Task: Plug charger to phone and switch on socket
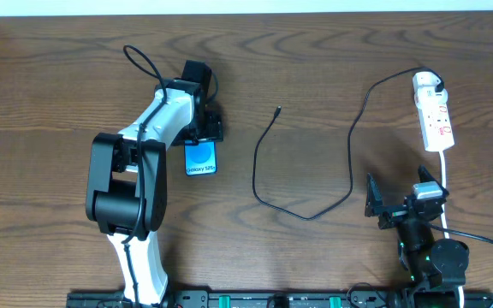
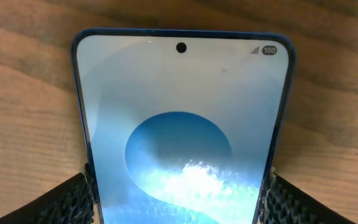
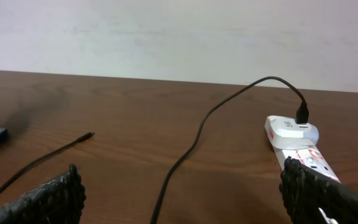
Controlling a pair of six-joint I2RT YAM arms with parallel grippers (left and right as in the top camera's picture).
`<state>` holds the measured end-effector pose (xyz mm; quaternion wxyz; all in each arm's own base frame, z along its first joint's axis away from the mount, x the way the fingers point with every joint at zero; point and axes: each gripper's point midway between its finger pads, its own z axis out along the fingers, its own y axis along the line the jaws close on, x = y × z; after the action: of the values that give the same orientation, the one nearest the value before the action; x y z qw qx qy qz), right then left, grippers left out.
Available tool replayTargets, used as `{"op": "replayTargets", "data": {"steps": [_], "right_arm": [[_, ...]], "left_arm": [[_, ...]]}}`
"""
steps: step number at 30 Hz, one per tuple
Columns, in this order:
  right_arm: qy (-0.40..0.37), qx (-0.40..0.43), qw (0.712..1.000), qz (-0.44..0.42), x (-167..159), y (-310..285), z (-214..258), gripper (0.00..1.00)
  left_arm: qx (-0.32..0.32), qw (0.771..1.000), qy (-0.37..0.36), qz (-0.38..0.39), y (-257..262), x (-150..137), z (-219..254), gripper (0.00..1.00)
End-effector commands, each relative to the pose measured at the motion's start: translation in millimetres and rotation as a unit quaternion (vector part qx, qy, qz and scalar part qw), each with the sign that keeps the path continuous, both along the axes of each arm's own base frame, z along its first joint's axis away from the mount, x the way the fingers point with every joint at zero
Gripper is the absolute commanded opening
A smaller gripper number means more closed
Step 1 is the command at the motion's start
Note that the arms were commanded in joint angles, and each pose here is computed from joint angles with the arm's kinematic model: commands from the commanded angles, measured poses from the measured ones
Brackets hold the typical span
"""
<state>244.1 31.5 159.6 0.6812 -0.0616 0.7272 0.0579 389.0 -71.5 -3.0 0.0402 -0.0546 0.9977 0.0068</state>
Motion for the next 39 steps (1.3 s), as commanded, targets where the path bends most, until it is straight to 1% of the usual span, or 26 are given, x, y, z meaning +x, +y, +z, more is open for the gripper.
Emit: {"op": "replayTargets", "data": {"steps": [1,2,7,12,14,16,18,31,39], "right_arm": [[-0.002,-0.004,1.000,-0.002,0,-1,0,0.99],[-0.002,-0.004,1.000,-0.003,0,-1,0,0.99],[-0.002,-0.004,1.000,-0.002,0,-1,0,0.99],[-0.002,-0.004,1.000,-0.002,0,-1,0,0.99],[-0.002,-0.004,1.000,-0.002,0,-1,0,0.99],[-0.002,-0.004,1.000,-0.003,0,-1,0,0.99],[-0.002,-0.004,1.000,-0.002,0,-1,0,0.99],[-0.002,-0.004,1.000,-0.003,0,-1,0,0.99],[-0.002,-0.004,1.000,-0.002,0,-1,0,0.99]], "left_arm": [[0.040,0.997,0.058,0.011,19,-28,-25,0.80],[0.041,0.997,0.064,0.010,19,-31,-25,0.83],[0.045,0.995,0.085,0.008,21,-41,-24,0.88],[0.045,0.995,0.087,-0.002,21,-42,-24,0.90],[0.034,0.995,0.090,-0.015,18,-43,-25,0.90],[0.017,0.995,0.094,-0.032,12,-44,-25,0.90],[0.011,0.995,0.095,-0.031,10,-44,-25,0.91],[0.014,0.993,0.114,-0.031,12,-54,-24,0.91],[0.009,0.995,0.093,-0.019,9,-43,-25,0.89]]}}
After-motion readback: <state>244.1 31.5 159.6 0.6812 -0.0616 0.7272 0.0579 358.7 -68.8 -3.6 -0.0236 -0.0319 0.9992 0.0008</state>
